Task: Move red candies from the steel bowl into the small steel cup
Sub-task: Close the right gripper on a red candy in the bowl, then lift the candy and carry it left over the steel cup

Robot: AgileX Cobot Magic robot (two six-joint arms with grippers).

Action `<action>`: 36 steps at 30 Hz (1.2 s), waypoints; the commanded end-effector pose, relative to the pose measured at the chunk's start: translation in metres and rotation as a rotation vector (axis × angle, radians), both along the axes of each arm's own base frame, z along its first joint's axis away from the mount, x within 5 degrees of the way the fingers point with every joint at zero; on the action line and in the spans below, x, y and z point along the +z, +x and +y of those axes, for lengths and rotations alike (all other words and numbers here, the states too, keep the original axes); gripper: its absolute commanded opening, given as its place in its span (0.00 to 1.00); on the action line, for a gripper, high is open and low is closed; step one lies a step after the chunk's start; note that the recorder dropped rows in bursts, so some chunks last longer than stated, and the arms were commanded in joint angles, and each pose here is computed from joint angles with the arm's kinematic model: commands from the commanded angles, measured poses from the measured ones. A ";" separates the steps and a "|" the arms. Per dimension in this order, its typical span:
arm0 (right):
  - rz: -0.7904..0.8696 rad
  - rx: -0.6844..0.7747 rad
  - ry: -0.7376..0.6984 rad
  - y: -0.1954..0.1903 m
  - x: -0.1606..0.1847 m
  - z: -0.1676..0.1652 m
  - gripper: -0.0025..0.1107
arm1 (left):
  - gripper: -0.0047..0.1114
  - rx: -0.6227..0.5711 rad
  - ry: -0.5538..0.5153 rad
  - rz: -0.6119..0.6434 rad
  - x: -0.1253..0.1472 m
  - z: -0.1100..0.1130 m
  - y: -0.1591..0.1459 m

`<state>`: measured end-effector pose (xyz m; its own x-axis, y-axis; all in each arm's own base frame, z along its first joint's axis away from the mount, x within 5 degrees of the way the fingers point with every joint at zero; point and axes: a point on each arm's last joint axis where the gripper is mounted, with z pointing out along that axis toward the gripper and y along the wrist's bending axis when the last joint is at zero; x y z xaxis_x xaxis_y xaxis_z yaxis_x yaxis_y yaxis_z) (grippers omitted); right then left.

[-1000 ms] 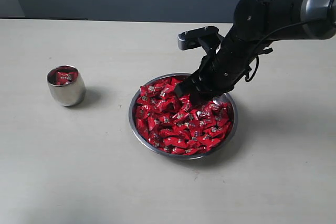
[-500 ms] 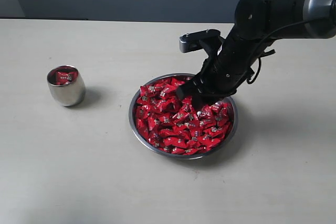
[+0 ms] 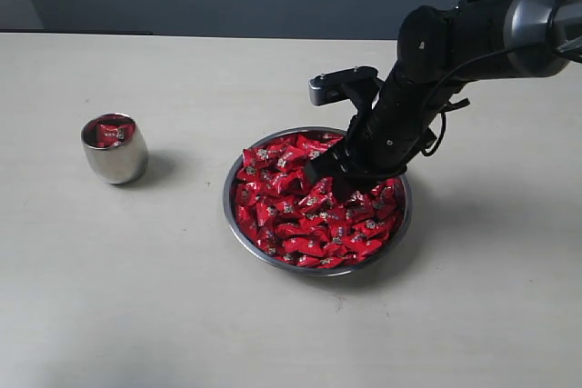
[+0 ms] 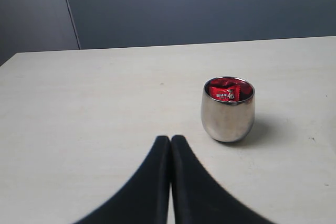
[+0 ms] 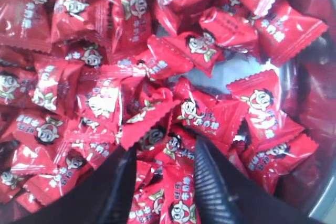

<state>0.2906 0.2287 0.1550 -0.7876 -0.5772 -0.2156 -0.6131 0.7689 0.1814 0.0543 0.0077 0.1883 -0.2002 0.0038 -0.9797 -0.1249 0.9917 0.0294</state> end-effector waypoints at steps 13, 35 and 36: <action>-0.027 0.022 -0.017 0.001 -0.001 -0.002 0.01 | 0.04 0.001 -0.003 -0.003 -0.001 0.000 0.000; -0.117 0.043 -0.021 0.002 0.023 -0.007 0.01 | 0.04 0.001 -0.003 -0.003 -0.001 0.000 0.000; -0.123 0.037 -0.018 0.002 0.025 -0.008 0.01 | 0.04 0.001 -0.003 -0.003 -0.001 0.000 0.000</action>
<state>0.2923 0.2237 0.1723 -0.7415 -0.6132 -0.2723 -0.6571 0.7456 0.1104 0.0543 0.0077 0.1883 -0.2002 0.0038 -0.9797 -0.1249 0.9917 0.0294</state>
